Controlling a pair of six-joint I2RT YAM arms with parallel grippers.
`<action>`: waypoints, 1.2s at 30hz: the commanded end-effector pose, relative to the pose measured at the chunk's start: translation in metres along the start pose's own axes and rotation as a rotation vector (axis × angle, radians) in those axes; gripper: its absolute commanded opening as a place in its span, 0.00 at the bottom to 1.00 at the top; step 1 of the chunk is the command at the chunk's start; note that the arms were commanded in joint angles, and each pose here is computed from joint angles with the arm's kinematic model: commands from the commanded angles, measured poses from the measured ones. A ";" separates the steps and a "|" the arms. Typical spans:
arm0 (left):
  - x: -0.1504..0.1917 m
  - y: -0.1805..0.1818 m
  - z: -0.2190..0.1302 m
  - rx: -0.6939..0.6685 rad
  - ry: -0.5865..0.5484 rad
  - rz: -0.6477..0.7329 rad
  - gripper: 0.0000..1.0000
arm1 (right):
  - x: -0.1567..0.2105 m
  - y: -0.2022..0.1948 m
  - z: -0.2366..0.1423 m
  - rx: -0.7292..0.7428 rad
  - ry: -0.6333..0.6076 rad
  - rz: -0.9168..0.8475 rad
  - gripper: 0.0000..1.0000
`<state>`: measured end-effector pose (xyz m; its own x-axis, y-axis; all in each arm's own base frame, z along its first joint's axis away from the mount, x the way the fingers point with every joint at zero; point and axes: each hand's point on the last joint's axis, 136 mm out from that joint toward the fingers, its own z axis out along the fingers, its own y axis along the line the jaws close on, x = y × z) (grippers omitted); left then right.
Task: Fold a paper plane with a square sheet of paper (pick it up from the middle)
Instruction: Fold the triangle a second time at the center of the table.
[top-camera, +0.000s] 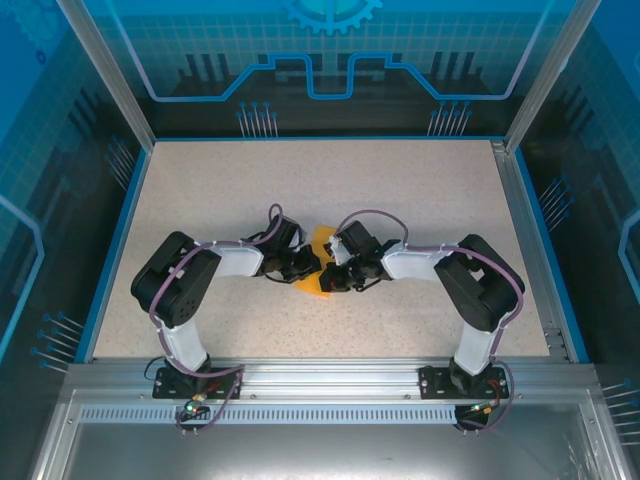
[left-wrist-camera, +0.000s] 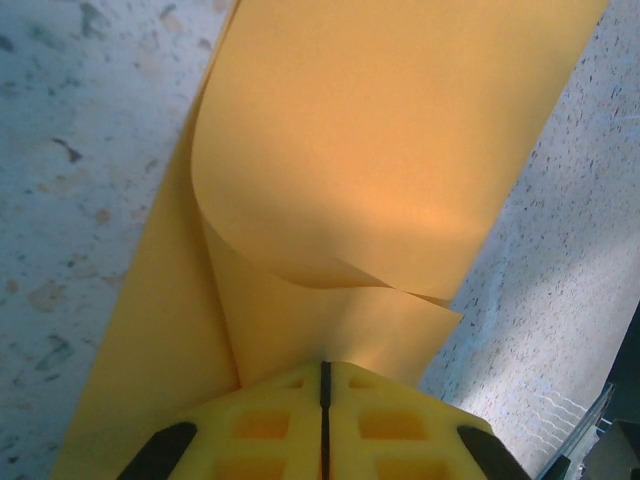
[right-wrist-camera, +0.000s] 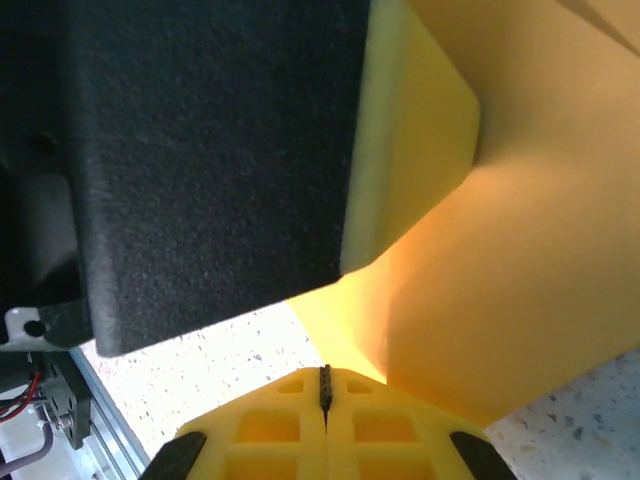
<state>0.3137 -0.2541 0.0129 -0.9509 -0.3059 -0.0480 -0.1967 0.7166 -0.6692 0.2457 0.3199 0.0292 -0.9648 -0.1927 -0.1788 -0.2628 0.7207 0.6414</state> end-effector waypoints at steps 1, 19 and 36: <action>0.015 0.032 0.003 -0.102 0.036 -0.028 0.08 | -0.010 0.014 0.000 -0.045 -0.013 -0.006 0.01; 0.015 0.031 0.004 -0.099 0.041 -0.022 0.08 | 0.004 -0.026 0.019 0.032 0.046 0.063 0.02; 0.016 0.033 0.004 -0.104 0.045 -0.019 0.08 | 0.005 -0.005 0.000 -0.046 0.034 0.046 0.04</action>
<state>0.3136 -0.2541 0.0129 -0.9516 -0.3032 -0.0498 -0.1936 0.7176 -0.6690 0.2489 0.3212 0.0311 -0.9694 -0.1854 -0.1610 -0.2452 0.6973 0.6736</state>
